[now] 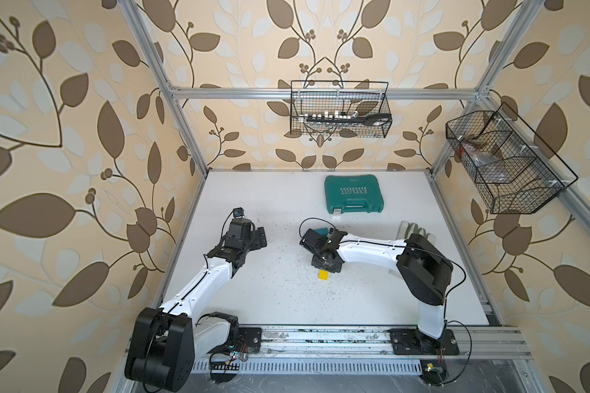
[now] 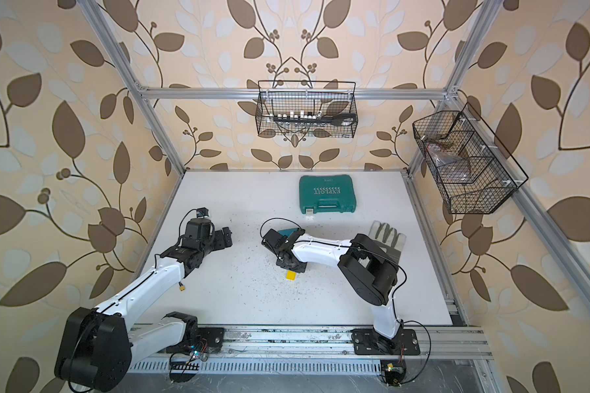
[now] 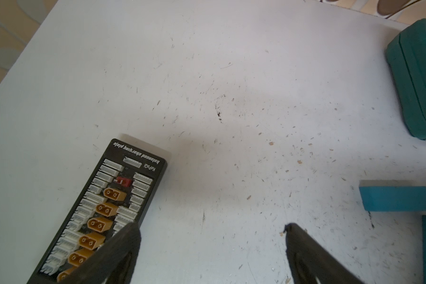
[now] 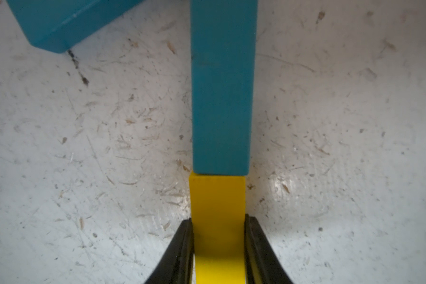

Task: Assemble the number 7 with building blocks
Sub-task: Assemble the building block at the center of the board, then reset both arms

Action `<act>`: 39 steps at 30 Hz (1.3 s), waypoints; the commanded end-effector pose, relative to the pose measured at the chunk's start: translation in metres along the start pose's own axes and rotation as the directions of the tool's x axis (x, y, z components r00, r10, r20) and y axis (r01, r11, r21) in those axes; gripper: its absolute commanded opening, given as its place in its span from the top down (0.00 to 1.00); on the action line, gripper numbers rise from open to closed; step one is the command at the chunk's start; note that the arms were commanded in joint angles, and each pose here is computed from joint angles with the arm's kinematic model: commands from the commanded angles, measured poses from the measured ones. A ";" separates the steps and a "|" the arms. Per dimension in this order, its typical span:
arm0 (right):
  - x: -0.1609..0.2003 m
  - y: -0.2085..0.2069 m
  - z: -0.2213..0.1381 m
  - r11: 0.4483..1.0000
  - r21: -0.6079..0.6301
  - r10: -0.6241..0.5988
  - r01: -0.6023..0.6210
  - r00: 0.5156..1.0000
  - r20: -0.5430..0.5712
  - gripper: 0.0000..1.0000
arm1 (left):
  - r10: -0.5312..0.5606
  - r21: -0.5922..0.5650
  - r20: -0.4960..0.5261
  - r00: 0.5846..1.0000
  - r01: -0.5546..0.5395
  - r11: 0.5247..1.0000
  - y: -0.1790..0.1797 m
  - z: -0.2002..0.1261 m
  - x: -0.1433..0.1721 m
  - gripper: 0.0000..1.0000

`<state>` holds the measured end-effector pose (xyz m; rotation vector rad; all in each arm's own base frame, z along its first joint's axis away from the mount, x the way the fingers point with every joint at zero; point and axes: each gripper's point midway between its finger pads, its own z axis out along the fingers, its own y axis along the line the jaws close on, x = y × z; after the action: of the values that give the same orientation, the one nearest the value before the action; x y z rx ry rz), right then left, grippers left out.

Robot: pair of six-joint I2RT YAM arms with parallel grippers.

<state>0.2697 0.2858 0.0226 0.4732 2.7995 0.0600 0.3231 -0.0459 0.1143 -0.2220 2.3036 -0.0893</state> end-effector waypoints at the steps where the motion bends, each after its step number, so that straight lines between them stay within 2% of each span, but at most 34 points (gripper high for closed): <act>1: 0.008 -0.007 0.015 0.999 0.044 -0.001 0.003 1.000 -0.031 0.63 | -0.022 -0.008 0.033 0.999 0.022 1.000 0.004 -0.004 -0.007 0.06; 8: 0.012 -0.018 0.013 0.998 0.060 0.016 -0.014 0.999 -0.034 0.49 | -0.022 -0.007 0.033 0.999 0.022 1.000 0.004 -0.004 -0.007 0.06; 13: 0.012 -0.016 0.003 1.000 0.011 -0.004 0.004 1.000 -0.025 0.41 | -0.022 -0.006 0.033 0.999 0.022 1.000 0.004 -0.004 -0.007 0.06; 14: 0.013 -0.014 -0.002 1.000 -0.005 -0.014 0.014 1.000 -0.025 0.32 | -0.022 -0.006 0.032 0.999 0.023 1.000 0.004 -0.004 -0.007 0.06; 15: 0.014 -0.012 -0.006 0.999 -0.016 -0.030 0.030 0.999 -0.021 0.30 | -0.022 -0.006 0.032 0.999 0.022 1.000 0.004 -0.004 -0.007 0.06; 16: 0.017 -0.009 -0.012 0.998 -0.027 -0.052 0.052 0.999 -0.013 0.18 | -0.022 -0.008 0.032 0.999 0.022 1.000 0.004 -0.004 -0.007 0.06; 17: 0.018 -0.007 -0.021 0.996 -0.038 -0.075 0.075 0.997 0.003 0.17 | -0.023 -0.008 0.032 0.999 0.023 1.000 0.004 -0.004 -0.007 0.06; 19: 0.020 0.006 -0.041 0.982 -0.101 -0.153 0.157 0.987 0.050 0.01 | -0.022 -0.006 0.032 0.999 0.022 1.000 0.004 -0.004 -0.007 0.06; 23: 0.010 0.017 -0.098 0.947 -0.181 -0.231 0.264 0.955 0.186 0.01 | -0.022 -0.009 0.033 0.999 0.022 1.000 0.004 -0.004 -0.007 0.05; 25: -0.001 0.018 -0.129 0.905 -0.256 -0.275 0.341 0.925 0.263 0.01 | -0.024 -0.012 0.042 0.999 0.024 1.000 0.006 -0.005 -0.007 0.03; 27: -0.028 0.000 -0.163 0.864 -0.288 -0.293 0.413 0.878 0.380 0.01 | -0.026 -0.031 0.060 0.998 0.028 0.999 0.011 -0.008 -0.011 0.01; 30: -0.081 -0.049 -0.197 0.836 -0.301 -0.267 0.459 0.819 0.508 0.01 | 0.006 -0.103 0.136 0.991 0.008 0.995 0.025 -0.016 -0.025 0.01; 32: -0.128 -0.102 -0.210 0.868 -0.195 -0.238 0.456 0.728 0.643 0.00 | 0.093 -0.136 0.217 0.972 -0.064 0.989 0.029 -0.019 -0.039 0.01; 34: -0.158 -0.143 -0.204 0.896 -0.075 -0.250 0.438 0.637 0.729 0.01 | 0.147 -0.171 0.292 0.945 -0.100 0.980 0.037 -0.013 -0.049 0.01; 35: -0.170 -0.162 -0.195 0.909 -0.036 -0.249 0.414 0.611 0.752 0.01 | 0.146 -0.166 0.303 0.942 -0.098 0.981 0.043 -0.005 -0.049 0.01; 37: -0.188 -0.187 -0.172 0.924 -0.032 -0.223 0.381 0.606 0.763 0.00 | 0.082 -0.128 0.264 0.961 -0.049 0.991 0.059 0.014 -0.046 0.01; 39: -0.202 -0.211 -0.140 0.947 -0.051 -0.170 0.318 0.627 0.760 0.01 | 0.040 -0.097 0.201 0.979 -0.021 0.995 0.070 0.037 -0.038 0.01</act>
<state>0.3231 0.0306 0.2242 0.1676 1.9913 0.0733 0.3430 0.0220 0.1045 -0.2598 2.1592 0.1166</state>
